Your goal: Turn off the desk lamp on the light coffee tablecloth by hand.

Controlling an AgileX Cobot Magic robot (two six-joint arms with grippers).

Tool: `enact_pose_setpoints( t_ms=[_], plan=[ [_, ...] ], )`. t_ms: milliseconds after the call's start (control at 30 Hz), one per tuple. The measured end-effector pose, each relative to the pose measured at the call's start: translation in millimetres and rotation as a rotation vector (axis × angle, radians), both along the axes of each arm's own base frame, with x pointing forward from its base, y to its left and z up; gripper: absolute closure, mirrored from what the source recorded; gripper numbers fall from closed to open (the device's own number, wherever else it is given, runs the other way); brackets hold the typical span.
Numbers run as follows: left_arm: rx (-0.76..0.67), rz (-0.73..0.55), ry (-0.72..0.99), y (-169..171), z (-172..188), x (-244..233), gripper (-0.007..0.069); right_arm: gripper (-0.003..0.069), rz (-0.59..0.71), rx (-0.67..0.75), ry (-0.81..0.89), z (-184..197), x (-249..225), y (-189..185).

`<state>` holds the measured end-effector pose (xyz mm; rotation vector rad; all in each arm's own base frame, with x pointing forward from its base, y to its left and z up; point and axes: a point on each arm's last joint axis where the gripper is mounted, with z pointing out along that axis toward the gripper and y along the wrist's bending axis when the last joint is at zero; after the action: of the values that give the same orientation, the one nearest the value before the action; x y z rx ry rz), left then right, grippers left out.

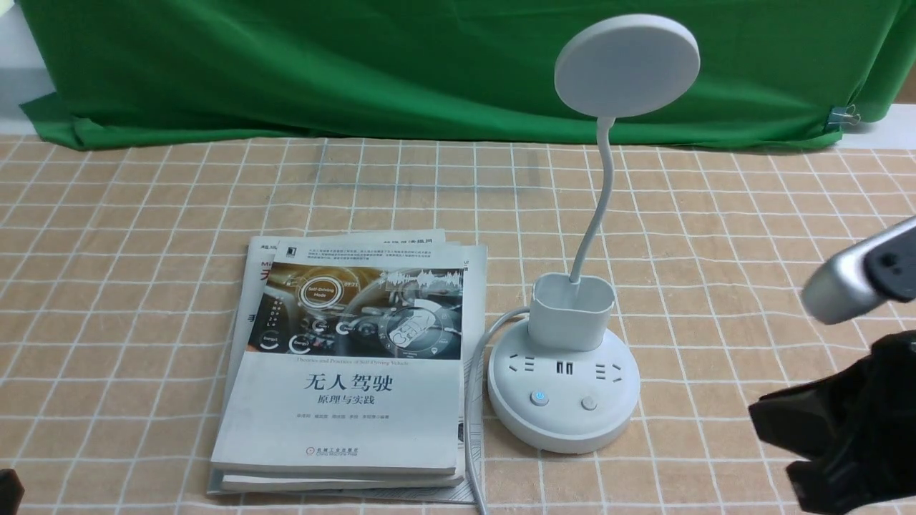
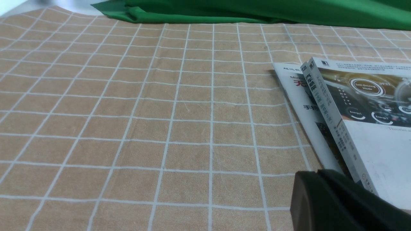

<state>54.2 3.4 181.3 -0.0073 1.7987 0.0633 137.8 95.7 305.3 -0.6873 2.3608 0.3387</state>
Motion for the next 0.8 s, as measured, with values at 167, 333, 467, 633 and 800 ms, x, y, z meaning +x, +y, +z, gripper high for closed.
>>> enact_pose_setpoints(
  t_ms=[167, 333, 467, 633, 800],
  plan=[
    [0.0, 0.0, 0.0, 0, 0, 0, 0.062, 0.063, -0.03, 0.041, -0.133, -13, -19, -22],
    [0.0, 0.0, 0.0, 0, 0, 0, 0.062, 0.063, -0.202, 0.123, -0.354, -53, -47, -58],
    [0.0, 0.0, -0.001, 0, 0, 0, 0.062, 0.0628, -0.326, 0.142, -0.48, -83, -66, -76],
    [0.001, 0.0, -0.001, 0, 0, 0, 0.062, 0.0626, -0.402, 0.163, -0.652, -97, -79, -85],
    [0.001, 0.0, -0.001, 0, 0, 0, 0.062, 0.0622, -0.408, 0.168, -0.673, -113, -83, -86]
  ],
)
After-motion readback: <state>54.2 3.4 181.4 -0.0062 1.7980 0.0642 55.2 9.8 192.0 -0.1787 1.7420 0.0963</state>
